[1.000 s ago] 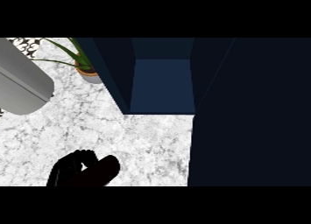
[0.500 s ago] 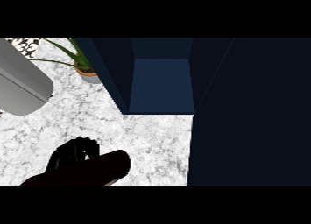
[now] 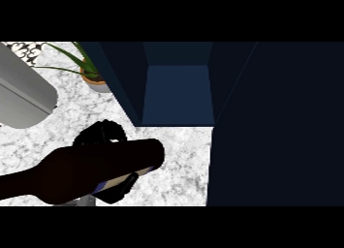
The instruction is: Pick up the wine, place it into the cabinet and close the cabinet
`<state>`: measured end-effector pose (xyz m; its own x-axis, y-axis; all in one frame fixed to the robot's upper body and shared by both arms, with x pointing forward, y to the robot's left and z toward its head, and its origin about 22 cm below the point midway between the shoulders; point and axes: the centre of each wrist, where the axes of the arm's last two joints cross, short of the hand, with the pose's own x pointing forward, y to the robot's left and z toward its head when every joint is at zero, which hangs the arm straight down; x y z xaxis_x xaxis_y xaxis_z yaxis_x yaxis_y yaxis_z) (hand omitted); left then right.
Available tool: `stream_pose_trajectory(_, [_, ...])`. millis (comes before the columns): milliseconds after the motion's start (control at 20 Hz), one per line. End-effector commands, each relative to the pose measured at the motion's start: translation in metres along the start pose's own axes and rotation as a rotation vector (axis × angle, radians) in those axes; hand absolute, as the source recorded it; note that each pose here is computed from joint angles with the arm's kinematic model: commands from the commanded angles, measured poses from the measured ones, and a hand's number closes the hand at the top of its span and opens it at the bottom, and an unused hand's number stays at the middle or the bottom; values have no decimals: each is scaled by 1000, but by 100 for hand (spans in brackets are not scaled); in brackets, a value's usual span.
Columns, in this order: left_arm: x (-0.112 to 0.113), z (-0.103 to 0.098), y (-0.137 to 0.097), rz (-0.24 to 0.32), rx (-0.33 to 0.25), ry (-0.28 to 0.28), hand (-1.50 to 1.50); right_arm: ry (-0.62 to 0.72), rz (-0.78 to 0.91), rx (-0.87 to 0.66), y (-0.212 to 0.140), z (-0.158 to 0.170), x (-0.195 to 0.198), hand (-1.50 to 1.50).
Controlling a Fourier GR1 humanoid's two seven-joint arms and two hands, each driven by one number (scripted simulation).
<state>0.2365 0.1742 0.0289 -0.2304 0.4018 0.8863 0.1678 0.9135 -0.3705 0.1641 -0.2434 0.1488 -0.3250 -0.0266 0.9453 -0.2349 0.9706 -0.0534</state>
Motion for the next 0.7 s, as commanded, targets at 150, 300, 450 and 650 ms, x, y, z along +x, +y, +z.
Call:
stream_pose_trajectory(150, [5, -41, -28, -51, 4, -22, 150, 12, 0, 7, -1, -3, -9, -150])
stream_pose_trajectory(300, [-4, -72, -51, -115, 5, -54, 150, 5, -14, 1, 1, -5, 9, -150])
stream_pose_trajectory(450, [-15, -65, -56, -162, -13, -48, 150, 9, 5, 5, 8, 1, 2, -150])
stream_pose_trajectory(650, [-36, -71, -50, -217, -8, 17, 150, 0, 11, -22, -22, -4, -6, -150])
